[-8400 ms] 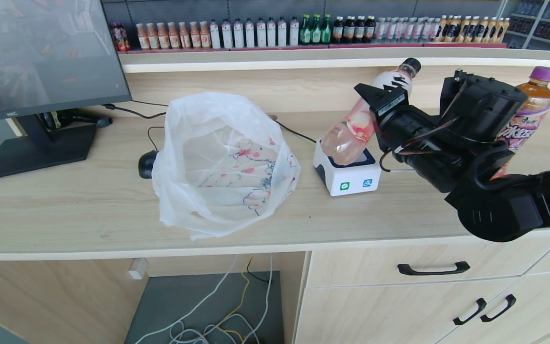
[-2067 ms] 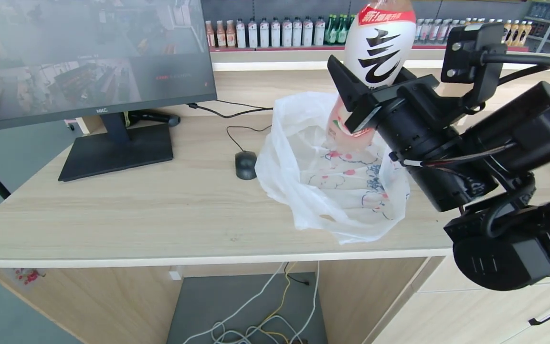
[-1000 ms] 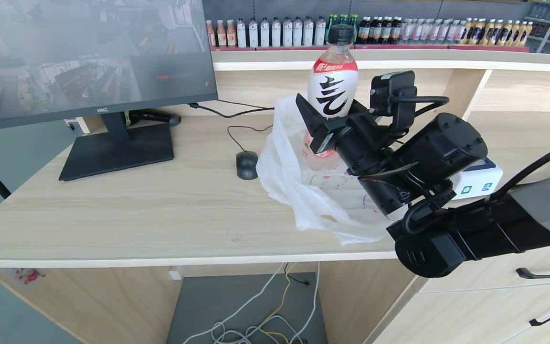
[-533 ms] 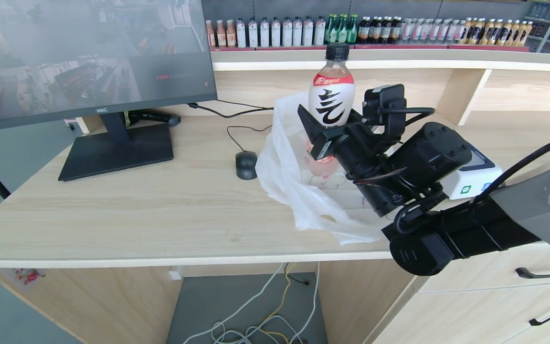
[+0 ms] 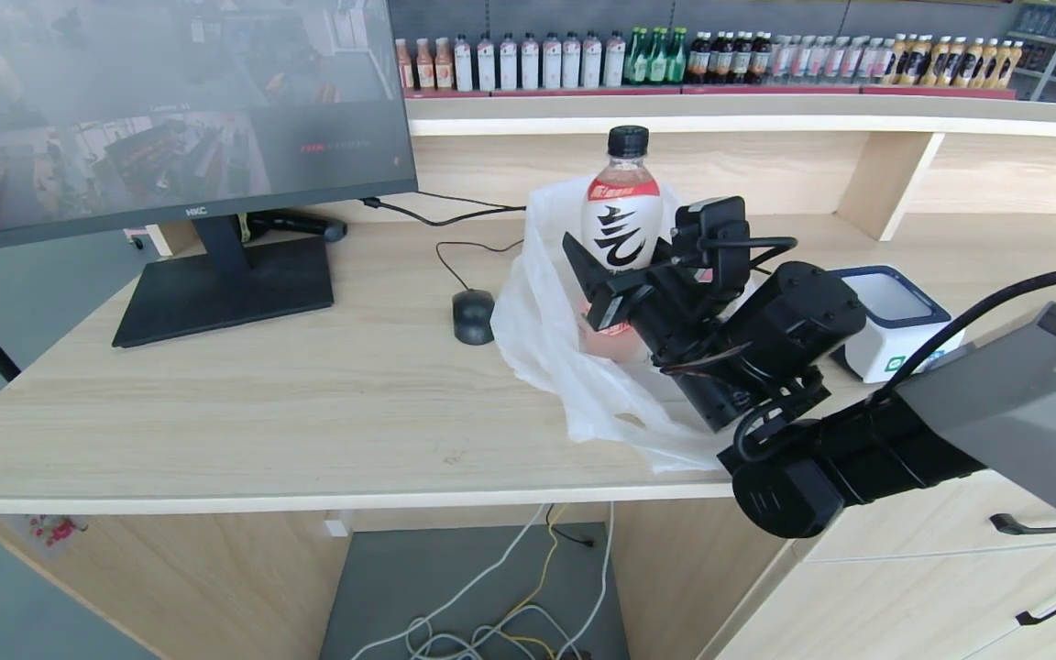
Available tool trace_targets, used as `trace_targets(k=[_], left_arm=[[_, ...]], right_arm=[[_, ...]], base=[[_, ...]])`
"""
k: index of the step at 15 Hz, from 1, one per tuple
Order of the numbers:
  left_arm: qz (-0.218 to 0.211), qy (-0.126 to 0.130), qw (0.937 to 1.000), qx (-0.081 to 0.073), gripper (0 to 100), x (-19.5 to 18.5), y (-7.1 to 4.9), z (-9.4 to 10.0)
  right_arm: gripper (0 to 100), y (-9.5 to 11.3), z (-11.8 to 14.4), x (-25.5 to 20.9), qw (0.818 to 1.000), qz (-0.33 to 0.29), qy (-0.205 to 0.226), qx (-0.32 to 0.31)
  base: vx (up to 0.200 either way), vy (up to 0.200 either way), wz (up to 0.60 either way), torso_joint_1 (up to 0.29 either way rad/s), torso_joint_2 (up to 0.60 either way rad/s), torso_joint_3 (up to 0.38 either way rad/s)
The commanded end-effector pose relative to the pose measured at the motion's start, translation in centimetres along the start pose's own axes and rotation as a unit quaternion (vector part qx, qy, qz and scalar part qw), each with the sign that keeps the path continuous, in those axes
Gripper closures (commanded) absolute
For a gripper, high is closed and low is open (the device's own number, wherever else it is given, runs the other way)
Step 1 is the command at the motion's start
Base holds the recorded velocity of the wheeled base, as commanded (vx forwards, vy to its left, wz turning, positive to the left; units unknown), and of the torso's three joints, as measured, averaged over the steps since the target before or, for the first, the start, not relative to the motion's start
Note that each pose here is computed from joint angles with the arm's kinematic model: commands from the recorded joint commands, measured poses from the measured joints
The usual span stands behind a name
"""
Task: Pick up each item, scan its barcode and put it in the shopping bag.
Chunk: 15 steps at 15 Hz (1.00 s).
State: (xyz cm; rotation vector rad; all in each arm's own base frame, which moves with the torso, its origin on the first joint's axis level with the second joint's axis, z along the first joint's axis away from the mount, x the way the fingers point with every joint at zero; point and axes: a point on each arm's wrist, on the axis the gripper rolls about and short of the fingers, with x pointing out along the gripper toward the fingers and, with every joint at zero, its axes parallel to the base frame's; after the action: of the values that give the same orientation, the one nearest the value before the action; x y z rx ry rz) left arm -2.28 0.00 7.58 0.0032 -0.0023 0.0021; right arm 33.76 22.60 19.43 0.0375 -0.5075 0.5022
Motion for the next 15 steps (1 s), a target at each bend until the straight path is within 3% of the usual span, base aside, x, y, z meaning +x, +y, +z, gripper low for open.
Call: trace_targets(k=[1,15], left_arm=[[0.000,0.000,1.0000,0.000,0,0.0,0.0,0.0],[0.000,0.000,1.0000,0.000,0,0.0,0.0,0.0]], right_arm=[[100,0.0,-0.5,-0.1,1.000,0.001,0.007,0.000],[100,0.2,-2.1,-0.7,0.999,0.002,0.033,0.009]], base=[[0.000,0.000,0.00,0.000,0.00,0.000],[0.000,0.000,0.00,0.000,0.00,0.000]])
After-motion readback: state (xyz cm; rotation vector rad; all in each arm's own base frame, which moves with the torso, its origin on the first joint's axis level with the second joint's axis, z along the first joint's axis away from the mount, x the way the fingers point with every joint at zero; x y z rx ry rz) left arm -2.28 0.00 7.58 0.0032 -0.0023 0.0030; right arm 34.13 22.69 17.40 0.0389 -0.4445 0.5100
